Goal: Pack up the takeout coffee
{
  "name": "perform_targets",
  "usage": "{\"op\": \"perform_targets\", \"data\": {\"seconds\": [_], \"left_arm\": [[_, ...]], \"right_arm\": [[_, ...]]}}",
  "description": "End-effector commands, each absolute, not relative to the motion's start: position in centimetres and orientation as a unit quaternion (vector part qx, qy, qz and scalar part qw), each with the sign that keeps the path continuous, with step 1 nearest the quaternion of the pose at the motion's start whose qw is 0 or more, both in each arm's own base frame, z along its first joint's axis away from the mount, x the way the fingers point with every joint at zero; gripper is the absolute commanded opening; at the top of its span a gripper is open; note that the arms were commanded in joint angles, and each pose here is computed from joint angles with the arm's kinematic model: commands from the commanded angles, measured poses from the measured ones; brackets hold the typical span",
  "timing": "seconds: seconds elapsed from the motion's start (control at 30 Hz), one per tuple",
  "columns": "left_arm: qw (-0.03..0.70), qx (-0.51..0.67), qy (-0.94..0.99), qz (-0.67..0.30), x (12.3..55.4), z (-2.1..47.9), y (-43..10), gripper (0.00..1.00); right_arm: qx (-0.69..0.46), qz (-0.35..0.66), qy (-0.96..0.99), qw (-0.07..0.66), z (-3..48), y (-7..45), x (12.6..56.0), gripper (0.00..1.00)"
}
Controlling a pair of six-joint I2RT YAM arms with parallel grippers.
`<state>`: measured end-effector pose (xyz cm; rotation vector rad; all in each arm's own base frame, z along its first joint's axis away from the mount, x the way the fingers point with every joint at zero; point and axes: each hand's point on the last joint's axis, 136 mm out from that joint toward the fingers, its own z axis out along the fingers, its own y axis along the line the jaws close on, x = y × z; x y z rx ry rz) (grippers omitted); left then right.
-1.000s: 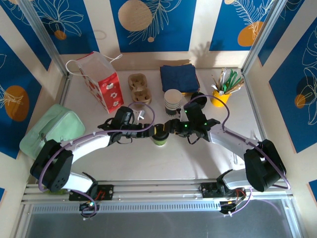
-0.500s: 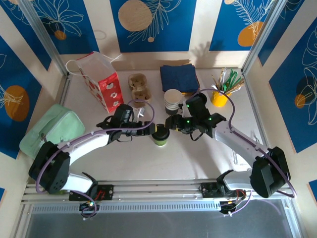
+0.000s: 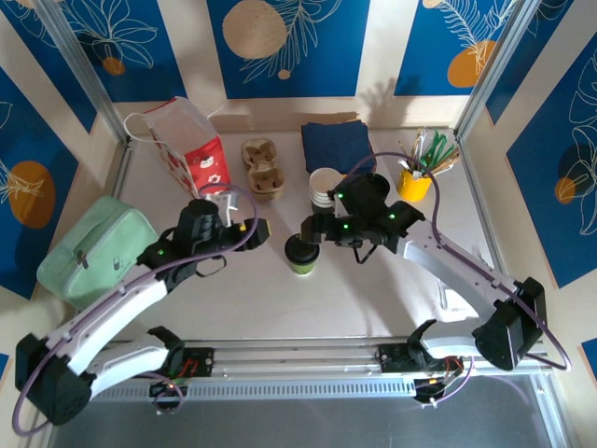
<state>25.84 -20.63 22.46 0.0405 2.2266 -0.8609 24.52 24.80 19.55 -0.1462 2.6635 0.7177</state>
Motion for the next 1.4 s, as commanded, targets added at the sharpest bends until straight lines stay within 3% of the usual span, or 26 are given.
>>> {"op": "perform_targets", "data": {"seconds": [0.0, 0.17, 0.7, 1.37], "left_arm": [[0.39, -0.007, 0.883, -0.263, 25.4, 20.9, -17.1, 0.8], [0.407, -0.012, 0.879, -0.249, 24.8, 21.6, -15.6, 0.82], [0.402, -0.012, 0.881, -0.25, 24.5, 21.2, -15.3, 0.83], [0.401, -0.016, 0.879, -0.258, 24.1, 20.8, -15.2, 0.84]], "right_arm": [[-0.077, 0.143, 0.968, 0.192, 18.4, 23.4, 24.1, 0.87], [-0.11, 0.09, 0.97, 0.196, 18.0, 24.8, 24.1, 0.89], [-0.156, 0.058, 0.971, 0.169, 15.7, 28.4, 24.2, 0.89], [-0.148, 0.02, 0.976, 0.158, 13.5, 28.6, 25.0, 0.84]]}}
